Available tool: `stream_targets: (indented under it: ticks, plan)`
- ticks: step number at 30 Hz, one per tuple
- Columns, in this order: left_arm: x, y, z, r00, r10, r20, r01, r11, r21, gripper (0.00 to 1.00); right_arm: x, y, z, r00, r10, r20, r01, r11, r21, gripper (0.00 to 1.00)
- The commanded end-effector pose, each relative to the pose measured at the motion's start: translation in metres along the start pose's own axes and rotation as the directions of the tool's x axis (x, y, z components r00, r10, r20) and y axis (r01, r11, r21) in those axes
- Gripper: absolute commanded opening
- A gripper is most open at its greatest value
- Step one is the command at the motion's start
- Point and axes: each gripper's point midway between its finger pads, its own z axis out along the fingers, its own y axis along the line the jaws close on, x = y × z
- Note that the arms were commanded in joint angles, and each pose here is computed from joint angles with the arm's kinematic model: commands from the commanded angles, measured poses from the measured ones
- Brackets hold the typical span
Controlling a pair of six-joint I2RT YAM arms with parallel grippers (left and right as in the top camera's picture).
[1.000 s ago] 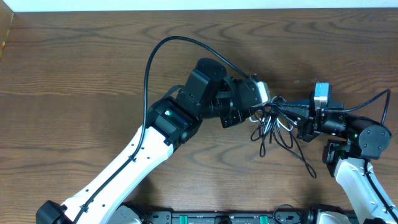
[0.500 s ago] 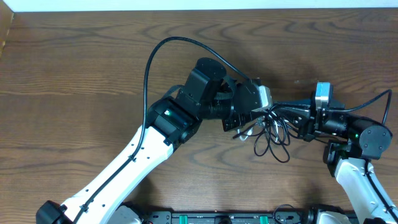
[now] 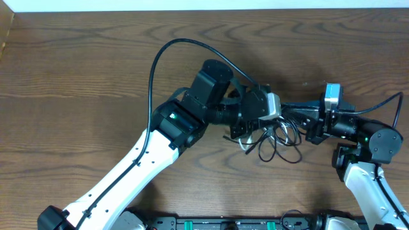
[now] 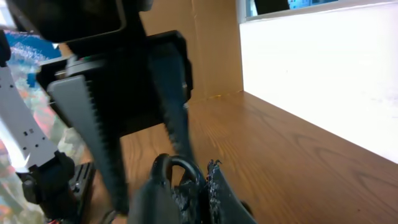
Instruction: Untangle cables
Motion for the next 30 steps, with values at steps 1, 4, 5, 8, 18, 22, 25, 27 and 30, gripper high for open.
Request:
stream_targets:
  ticks: [1, 4, 5, 8, 18, 22, 25, 27, 30]
  plan:
    - [-0.0107, -0.0094, 0.0019, 0.999, 0.001, 0.038, -0.003, 0.998, 0.061, 0.32, -0.0124, -0.0104, 0.0002, 0.998, -0.027, 0.050, 0.024, 0.998, 0.062, 0.01]
    - [-0.0107, -0.0118, 0.0018, 0.999, -0.003, 0.038, 0.000, 0.997, 0.072, 0.28, -0.0146, -0.0131, -0.0001, 0.998, -0.031, 0.062, 0.026, 0.997, 0.078, 0.01]
    - [-0.0114, -0.0137, 0.0019, 0.999, -0.004, 0.043, 0.000, 0.997, 0.083, 0.28, -0.0146, -0.0131, -0.0001, 0.998, -0.031, 0.062, 0.026, 0.997, 0.078, 0.01]
    - [-0.0117, -0.0162, 0.0027, 0.999, -0.004, 0.044, 0.000, 0.996, 0.092, 0.27, -0.0140, -0.0124, 0.0000, 0.998, -0.030, 0.059, 0.025, 0.997, 0.074, 0.01]
    - [-0.0117, -0.0162, 0.0029, 0.999, -0.004, 0.044, -0.001, 0.996, 0.093, 0.15, -0.0127, -0.0069, 0.0055, 0.998, -0.027, 0.055, 0.025, 0.999, 0.046, 0.01]
    - [-0.0119, -0.0162, 0.0029, 0.999, -0.003, 0.044, -0.001, 0.996, 0.092, 0.15, -0.0133, -0.0061, 0.0057, 0.998, -0.033, 0.056, 0.031, 0.999, 0.044, 0.01]
    - [-0.0122, -0.0178, 0.0038, 0.999, -0.001, 0.044, -0.003, 0.995, 0.097, 0.15, -0.0139, -0.0058, 0.0057, 0.998, -0.038, 0.057, 0.036, 0.998, 0.044, 0.01]
    - [-0.0122, -0.0178, 0.0038, 0.999, -0.002, 0.044, -0.002, 0.995, 0.097, 0.15, -0.0137, -0.0059, 0.0057, 0.998, -0.038, 0.057, 0.035, 0.998, 0.044, 0.01]
    - [-0.0119, -0.0177, 0.0039, 0.999, -0.002, 0.044, -0.002, 0.995, 0.097, 0.14, -0.0138, -0.0058, 0.0057, 0.998, -0.038, 0.057, 0.035, 0.998, 0.044, 0.01]
